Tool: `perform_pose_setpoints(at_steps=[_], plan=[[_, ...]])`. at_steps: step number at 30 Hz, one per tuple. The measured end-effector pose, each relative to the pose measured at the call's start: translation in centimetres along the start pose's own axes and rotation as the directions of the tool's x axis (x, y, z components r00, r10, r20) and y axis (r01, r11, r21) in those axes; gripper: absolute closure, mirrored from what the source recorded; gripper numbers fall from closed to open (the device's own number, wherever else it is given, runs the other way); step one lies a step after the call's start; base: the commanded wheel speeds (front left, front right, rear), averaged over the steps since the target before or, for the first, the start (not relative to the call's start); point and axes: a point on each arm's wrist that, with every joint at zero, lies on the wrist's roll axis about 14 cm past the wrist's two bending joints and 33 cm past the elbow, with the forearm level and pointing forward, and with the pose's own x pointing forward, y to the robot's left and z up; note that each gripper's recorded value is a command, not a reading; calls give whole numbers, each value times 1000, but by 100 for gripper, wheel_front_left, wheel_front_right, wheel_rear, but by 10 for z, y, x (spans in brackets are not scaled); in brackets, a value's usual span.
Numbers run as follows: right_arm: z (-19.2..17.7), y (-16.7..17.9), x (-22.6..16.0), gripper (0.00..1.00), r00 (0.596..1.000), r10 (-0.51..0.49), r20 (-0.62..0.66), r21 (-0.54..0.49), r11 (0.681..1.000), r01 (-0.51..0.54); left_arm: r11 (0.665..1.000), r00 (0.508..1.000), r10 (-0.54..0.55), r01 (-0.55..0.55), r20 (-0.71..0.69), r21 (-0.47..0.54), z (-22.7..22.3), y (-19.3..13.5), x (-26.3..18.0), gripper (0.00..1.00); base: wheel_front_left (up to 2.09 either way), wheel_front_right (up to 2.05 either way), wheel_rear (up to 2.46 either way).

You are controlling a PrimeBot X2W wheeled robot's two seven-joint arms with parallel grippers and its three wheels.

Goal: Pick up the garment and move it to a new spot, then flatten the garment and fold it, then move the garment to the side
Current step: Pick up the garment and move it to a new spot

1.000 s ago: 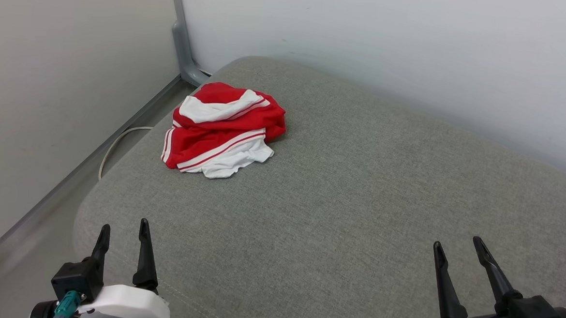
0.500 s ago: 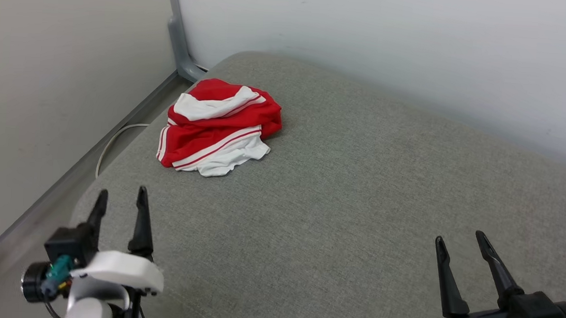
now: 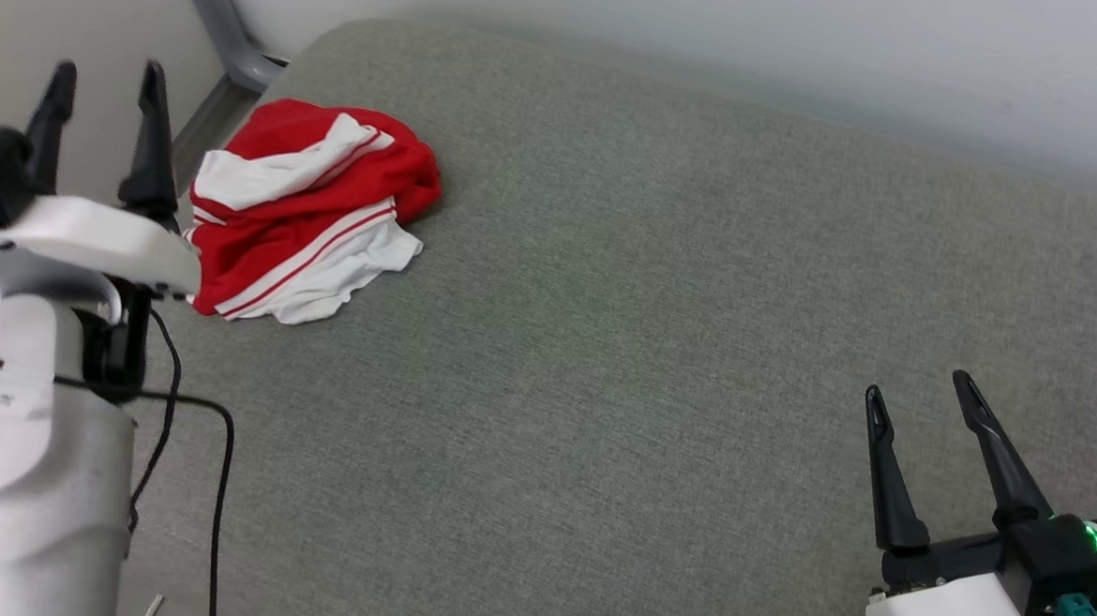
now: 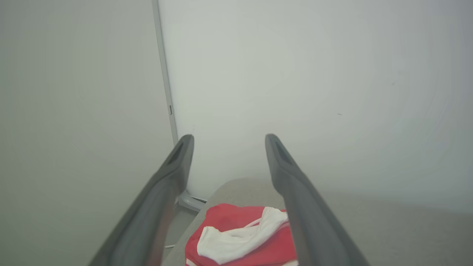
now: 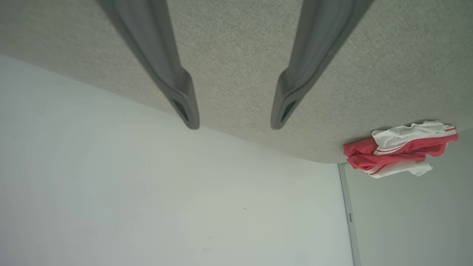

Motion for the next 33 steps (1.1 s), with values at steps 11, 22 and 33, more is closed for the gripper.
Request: perform_pose_setpoints(at_steps=[11,22,33], plan=[[-22,-37,0,0,995,-90,-36,-33,995,89,974,937,-198,221,-286,50,-46,-58,73,0,0,0,0],[-44,-70,-12,0,982,-164,-91,-70,985,158,965,574,-177,261,-800,-27,-157,-63,47,0,0,0,0],[-73,-87,-12,0,971,-188,-145,-90,980,177,972,185,-116,225,-976,-73,-245,-64,-14,0,0,0,0]])
